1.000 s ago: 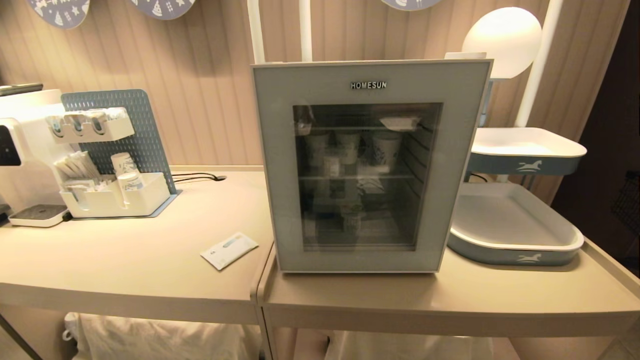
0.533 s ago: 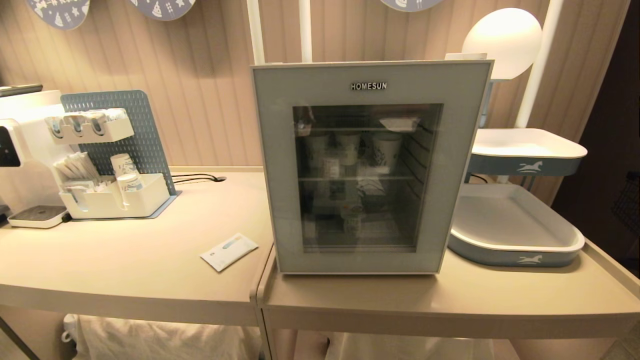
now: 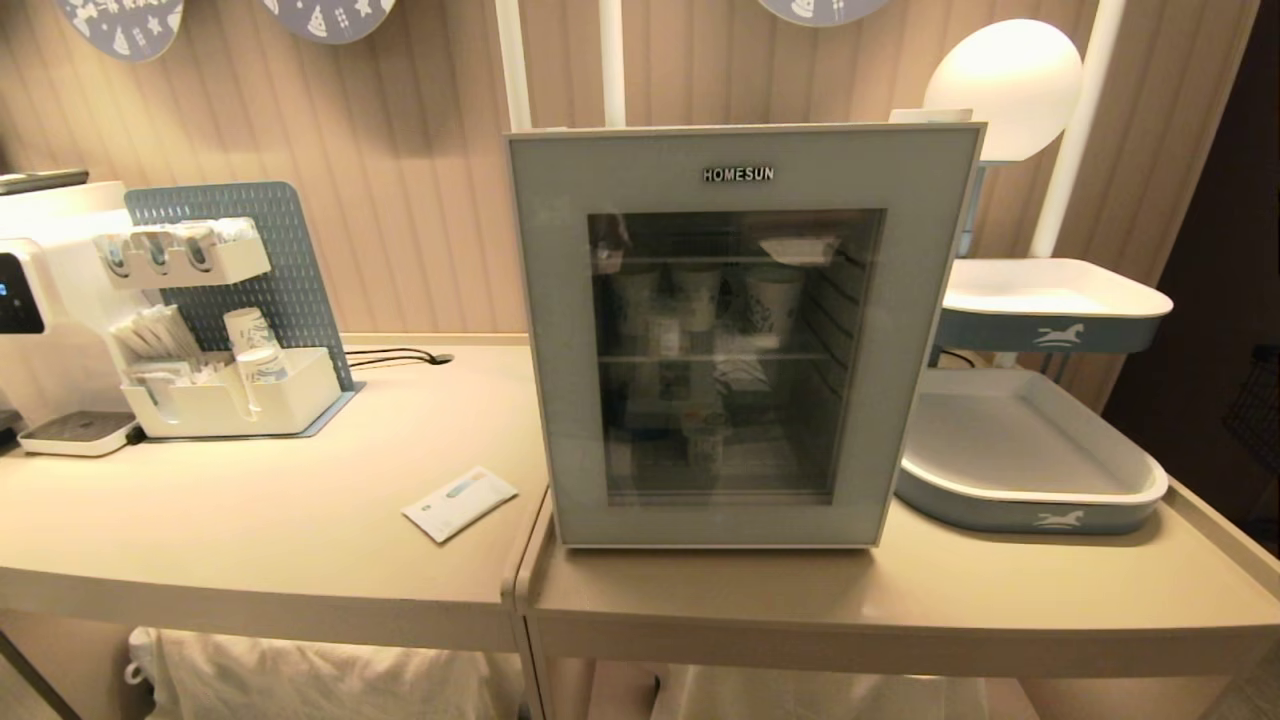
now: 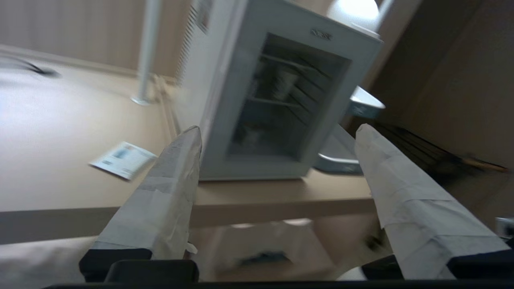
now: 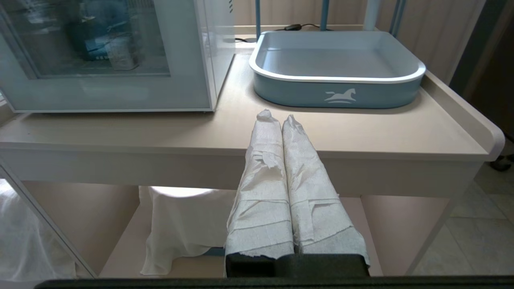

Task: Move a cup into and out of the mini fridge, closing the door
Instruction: Open the freezer door

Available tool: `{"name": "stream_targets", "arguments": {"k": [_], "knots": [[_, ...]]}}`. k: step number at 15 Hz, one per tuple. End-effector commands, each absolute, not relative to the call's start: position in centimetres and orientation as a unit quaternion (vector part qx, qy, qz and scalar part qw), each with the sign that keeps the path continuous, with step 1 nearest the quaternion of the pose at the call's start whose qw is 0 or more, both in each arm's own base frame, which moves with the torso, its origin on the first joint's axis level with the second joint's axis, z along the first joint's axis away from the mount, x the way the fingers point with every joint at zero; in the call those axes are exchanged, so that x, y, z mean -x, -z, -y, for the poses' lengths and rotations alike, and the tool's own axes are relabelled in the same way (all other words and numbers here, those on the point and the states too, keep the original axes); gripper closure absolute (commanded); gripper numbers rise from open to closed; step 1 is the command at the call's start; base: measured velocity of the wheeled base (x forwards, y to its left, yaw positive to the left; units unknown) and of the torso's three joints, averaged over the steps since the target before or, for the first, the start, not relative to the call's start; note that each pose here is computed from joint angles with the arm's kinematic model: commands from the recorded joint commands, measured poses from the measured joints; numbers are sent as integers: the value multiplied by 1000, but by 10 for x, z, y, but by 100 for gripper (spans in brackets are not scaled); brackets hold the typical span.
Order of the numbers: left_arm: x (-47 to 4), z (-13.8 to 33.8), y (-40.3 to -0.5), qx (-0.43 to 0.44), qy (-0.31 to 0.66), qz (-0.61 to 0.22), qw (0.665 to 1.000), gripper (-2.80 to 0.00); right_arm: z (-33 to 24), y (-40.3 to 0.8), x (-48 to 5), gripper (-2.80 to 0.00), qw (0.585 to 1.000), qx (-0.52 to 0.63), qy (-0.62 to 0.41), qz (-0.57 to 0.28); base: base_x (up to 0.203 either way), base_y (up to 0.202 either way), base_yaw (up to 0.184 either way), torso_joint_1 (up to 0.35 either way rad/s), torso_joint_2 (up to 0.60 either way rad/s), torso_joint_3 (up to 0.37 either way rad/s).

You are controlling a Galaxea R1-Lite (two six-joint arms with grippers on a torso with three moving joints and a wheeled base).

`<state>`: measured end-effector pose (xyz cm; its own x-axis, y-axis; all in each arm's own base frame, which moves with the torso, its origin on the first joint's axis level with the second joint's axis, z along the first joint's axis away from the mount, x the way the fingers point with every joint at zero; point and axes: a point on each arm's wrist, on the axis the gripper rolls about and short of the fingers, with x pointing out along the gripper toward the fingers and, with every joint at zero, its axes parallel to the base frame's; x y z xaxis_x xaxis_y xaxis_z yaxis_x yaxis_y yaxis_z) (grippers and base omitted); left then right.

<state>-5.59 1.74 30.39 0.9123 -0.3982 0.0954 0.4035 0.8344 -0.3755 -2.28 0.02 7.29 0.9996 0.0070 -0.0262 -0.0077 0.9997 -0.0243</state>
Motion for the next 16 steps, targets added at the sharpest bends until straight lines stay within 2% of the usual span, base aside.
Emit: {"name": "stream_targets", "arguments": {"k": [1, 4, 7, 8, 10, 13, 16], "knots": [[-43, 23, -329, 195, 237, -136, 942, -280, 0, -73, 23, 0, 1000, 11, -4, -14, 0, 0, 0, 0, 0, 0], [-158, 64, -325, 212, 212, -233, 925, -280, 0, -73, 23, 0, 1000, 11, -4, -14, 0, 0, 0, 0, 0, 0], [-244, 36, -300, 287, 303, -302, 857, -280, 0, -73, 23, 0, 1000, 8, -3, -14, 0, 0, 0, 0, 0, 0], [-262, 26, -287, 285, 322, -298, 852, -280, 0, -73, 23, 0, 1000, 8, -3, -14, 0, 0, 0, 0, 0, 0], [-276, 18, -253, 249, 336, -269, 868, -280, 0, -73, 23, 0, 1000, 8, -3, -14, 0, 0, 0, 0, 0, 0], [-299, 12, -214, 169, 375, -144, 900, -280, 0, -73, 23, 0, 1000, 8, -3, -14, 0, 0, 0, 0, 0, 0], [-317, 21, -171, 135, 430, -101, 887, -280, 0, -73, 23, 0, 1000, 7, -3, -14, 0, 0, 0, 0, 0, 0]]}}
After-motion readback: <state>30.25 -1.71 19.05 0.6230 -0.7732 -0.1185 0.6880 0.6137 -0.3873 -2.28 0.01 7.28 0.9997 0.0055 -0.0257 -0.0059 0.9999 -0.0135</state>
